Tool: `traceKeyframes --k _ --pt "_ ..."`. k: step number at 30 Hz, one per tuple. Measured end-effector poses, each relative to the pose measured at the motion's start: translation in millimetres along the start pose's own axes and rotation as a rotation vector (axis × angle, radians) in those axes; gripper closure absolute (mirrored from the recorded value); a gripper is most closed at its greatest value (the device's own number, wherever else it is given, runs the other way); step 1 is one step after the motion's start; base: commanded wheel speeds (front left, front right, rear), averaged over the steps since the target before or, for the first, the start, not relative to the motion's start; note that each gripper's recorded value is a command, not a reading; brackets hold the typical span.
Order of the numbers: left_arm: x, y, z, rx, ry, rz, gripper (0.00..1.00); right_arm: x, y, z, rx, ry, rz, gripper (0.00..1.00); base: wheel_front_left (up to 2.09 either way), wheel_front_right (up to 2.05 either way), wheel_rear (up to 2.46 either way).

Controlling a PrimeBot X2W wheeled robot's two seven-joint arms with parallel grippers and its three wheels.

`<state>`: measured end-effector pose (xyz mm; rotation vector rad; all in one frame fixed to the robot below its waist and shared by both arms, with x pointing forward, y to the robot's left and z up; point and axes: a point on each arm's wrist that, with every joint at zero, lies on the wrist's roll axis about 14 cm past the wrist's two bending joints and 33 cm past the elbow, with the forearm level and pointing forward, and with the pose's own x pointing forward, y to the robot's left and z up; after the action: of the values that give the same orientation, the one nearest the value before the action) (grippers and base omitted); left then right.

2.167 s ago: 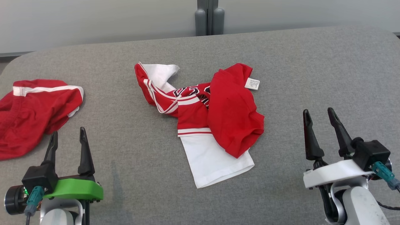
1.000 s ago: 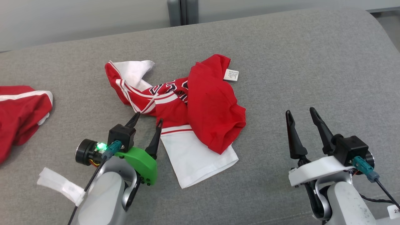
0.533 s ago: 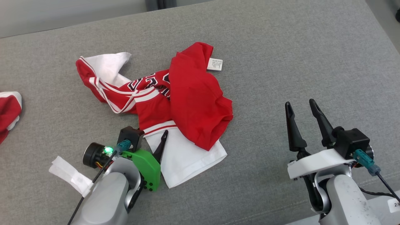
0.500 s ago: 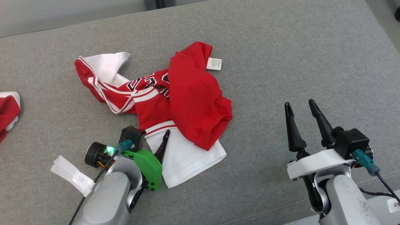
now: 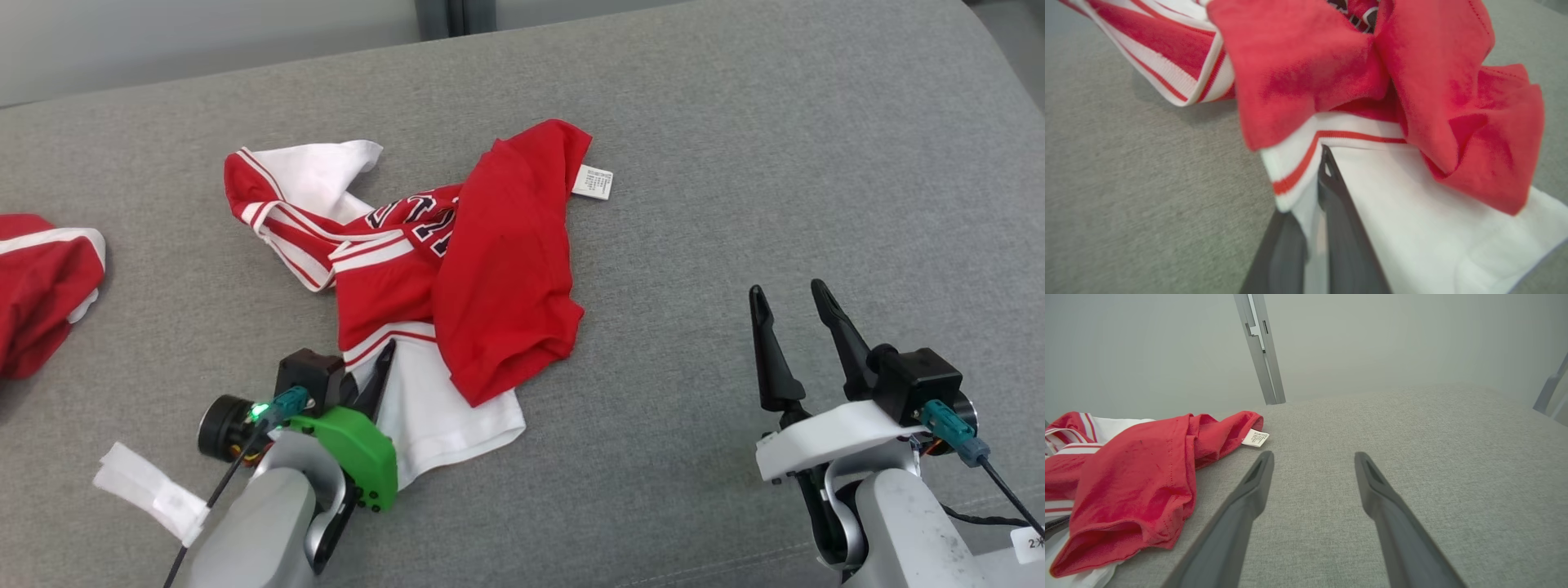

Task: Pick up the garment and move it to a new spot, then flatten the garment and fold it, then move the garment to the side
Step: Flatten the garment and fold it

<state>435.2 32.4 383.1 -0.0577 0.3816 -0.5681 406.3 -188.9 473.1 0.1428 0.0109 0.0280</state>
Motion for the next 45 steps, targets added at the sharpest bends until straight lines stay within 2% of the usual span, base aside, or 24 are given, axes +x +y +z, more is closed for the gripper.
traceKeyframes --k 10,13,14,15,23,33,38,45 --pt "-68 79 -4 -0.013 -0.03 0.269 1.0 4 20 -6 0.008 0.017 0.054 0.0 0.0 0.0 0.0" --pt "-82 87 -5 -0.045 -0.034 0.315 1.0 5 24 -7 0.009 0.02 0.067 0.0 0.0 0.0 0.0" --pt "-86 88 -4 -0.043 -0.045 0.325 0.11 5 27 -8 0.01 0.022 0.075 0.0 0.0 0.0 0.0" --pt "-88 88 -1 -0.044 -0.057 0.328 0.0 5 29 -8 0.011 0.022 0.08 0.0 0.0 0.0 0.0" --pt "-105 87 33 -0.031 -0.213 0.399 0.0 2 34 -3 0.015 0.011 0.092 0.0 0.0 0.0 0.0" --pt "-168 112 102 0.063 -0.484 0.602 0.0 2 41 -1 0.016 0.004 0.112 0.0 0.0 0.0 0.0" --pt "-188 119 92 0.081 -0.474 0.678 0.0 2 43 -1 0.017 0.006 0.116 0.0 0.0 0.0 0.0" --pt "-198 126 83 0.075 -0.461 0.707 0.0 -1 46 -12 0.019 0.04 0.125 0.0 0.0 0.0 0.0"
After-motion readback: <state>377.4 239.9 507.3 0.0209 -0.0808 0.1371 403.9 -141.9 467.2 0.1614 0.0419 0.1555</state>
